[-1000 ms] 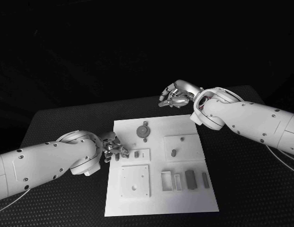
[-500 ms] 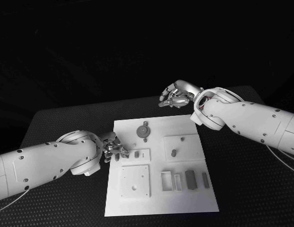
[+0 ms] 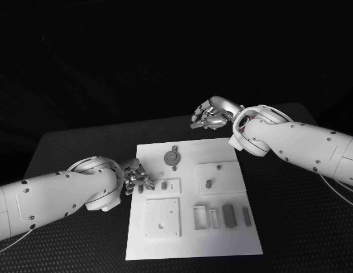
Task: Assemble the parts on the task board
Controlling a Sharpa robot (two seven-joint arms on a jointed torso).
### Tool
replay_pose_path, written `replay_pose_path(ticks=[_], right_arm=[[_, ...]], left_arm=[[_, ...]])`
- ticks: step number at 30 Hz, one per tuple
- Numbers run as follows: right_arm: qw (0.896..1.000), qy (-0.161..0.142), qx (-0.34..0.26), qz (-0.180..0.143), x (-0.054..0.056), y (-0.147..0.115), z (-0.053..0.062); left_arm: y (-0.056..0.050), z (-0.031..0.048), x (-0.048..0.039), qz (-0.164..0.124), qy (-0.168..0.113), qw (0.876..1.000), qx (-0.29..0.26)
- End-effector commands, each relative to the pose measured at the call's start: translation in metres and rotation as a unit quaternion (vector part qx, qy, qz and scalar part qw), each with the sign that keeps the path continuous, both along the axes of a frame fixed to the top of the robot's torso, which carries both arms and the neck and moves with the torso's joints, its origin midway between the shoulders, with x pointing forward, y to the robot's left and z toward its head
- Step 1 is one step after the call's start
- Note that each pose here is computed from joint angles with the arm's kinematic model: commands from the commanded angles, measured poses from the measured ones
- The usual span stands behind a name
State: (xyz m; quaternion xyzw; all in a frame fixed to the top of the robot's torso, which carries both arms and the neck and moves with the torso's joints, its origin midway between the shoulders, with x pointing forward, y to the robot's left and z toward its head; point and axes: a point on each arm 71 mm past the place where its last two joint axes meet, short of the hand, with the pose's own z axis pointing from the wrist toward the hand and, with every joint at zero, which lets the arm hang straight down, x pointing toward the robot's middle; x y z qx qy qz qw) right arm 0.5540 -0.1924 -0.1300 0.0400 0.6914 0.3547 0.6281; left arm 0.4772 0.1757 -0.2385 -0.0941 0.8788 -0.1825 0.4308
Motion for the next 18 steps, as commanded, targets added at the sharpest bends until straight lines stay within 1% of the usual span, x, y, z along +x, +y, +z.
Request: replay_pose_path(ticks=[1, 13, 18], right_arm=[[1.000, 0.002, -0.001, 0.008, -0.0008, 0.0014, -0.0004], [1.000, 0.003, -0.001, 0.007, -0.0010, 0.0010, -0.0003], [1.000, 0.003, -0.001, 0.007, -0.0010, 0.0009, -0.0003]], left_arm=[[-0.0018, -0.0017, -0.0016, -0.007, -0.002, 1.000, 0.014], [-0.0044, -0.0024, -0.0034, -0.019, 0.001, 1.000, 0.025], [-0.0046, -0.0021, -0.0032, -0.024, -0.004, 0.999, 0.032]])
